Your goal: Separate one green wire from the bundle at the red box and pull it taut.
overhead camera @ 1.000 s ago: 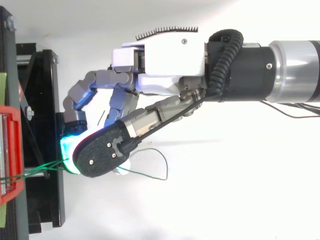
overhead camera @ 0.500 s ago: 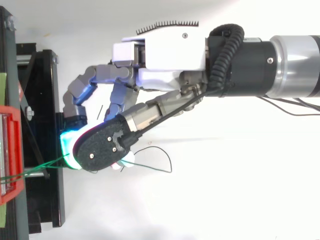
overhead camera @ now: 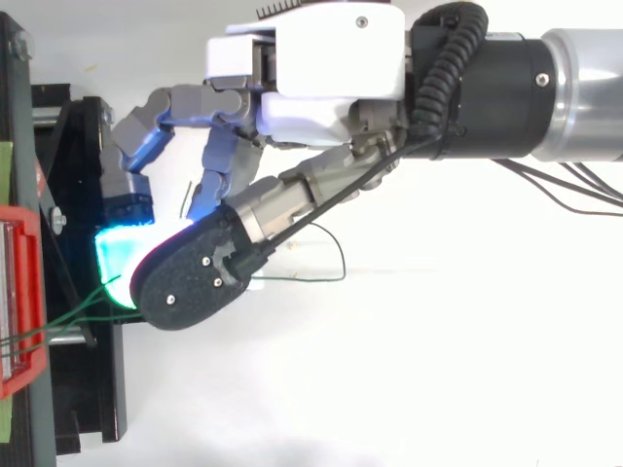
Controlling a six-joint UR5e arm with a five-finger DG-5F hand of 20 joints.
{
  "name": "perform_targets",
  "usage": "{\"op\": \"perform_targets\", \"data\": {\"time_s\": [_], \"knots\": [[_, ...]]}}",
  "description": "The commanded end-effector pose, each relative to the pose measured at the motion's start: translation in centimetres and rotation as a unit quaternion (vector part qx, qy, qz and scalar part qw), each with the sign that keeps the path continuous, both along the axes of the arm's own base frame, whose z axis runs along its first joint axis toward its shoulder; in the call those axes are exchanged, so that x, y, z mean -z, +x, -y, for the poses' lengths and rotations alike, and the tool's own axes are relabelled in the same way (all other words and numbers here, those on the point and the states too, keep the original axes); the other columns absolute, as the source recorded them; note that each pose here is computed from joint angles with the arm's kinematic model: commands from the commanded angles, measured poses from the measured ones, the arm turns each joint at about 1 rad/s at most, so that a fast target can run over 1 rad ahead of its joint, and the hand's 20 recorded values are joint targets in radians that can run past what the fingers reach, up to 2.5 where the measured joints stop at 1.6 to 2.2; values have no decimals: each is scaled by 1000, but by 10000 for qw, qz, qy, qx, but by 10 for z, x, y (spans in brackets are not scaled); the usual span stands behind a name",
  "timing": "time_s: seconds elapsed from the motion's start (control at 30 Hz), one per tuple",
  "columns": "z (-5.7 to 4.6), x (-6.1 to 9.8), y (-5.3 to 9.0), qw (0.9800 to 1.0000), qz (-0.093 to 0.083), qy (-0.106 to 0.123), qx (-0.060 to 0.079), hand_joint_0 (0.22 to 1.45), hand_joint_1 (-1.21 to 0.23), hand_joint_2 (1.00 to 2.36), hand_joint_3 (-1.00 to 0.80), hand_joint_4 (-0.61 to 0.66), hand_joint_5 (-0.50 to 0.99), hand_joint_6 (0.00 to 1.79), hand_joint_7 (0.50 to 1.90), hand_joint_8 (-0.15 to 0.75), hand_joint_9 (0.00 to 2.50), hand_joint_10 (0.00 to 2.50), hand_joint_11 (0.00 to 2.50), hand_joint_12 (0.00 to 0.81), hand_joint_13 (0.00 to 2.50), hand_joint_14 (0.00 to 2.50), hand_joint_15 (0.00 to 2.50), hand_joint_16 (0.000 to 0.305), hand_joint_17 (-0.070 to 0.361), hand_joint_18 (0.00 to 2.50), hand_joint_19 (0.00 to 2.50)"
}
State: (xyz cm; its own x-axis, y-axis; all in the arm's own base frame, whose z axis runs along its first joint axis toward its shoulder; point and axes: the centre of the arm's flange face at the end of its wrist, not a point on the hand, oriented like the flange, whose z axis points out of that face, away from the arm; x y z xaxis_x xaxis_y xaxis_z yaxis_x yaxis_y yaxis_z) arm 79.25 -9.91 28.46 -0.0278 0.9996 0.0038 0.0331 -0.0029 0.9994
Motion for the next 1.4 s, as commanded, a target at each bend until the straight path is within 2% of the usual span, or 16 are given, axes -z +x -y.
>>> {"op": "perform_targets", "data": {"time_s": [0.0,0.17,0.43,1.0,1.17,1.37], "knots": [[-3,0,0,10000,-33,-24,-7,583,-672,1001,-481,196,-225,841,911,322,1354,9,1425,357,1046,19,534,50,112,889,375],[-6,1,0,10000,-41,-40,-23,584,-671,1002,-484,197,-225,841,910,324,1356,9,1447,354,1048,17,531,50,112,889,377],[-6,2,0,10000,-47,-71,-16,594,-682,1002,-472,195,-224,845,902,316,1410,3,1589,352,1061,19,538,49,111,891,377],[-6,0,0,9999,-47,-93,-40,608,-666,1012,-354,184,-216,862,922,308,1434,0,1655,349,1070,19,547,49,109,894,389],[-3,-4,0,9999,-62,-94,-25,602,-667,1014,-316,174,-215,868,932,312,1430,0,1650,350,1072,18,561,49,109,896,396],[-1,-14,0,9998,-130,-135,-20,600,-669,1021,-175,115,-213,897,947,310,1421,0,1660,349,1072,19,553,49,109,897,386]]}}
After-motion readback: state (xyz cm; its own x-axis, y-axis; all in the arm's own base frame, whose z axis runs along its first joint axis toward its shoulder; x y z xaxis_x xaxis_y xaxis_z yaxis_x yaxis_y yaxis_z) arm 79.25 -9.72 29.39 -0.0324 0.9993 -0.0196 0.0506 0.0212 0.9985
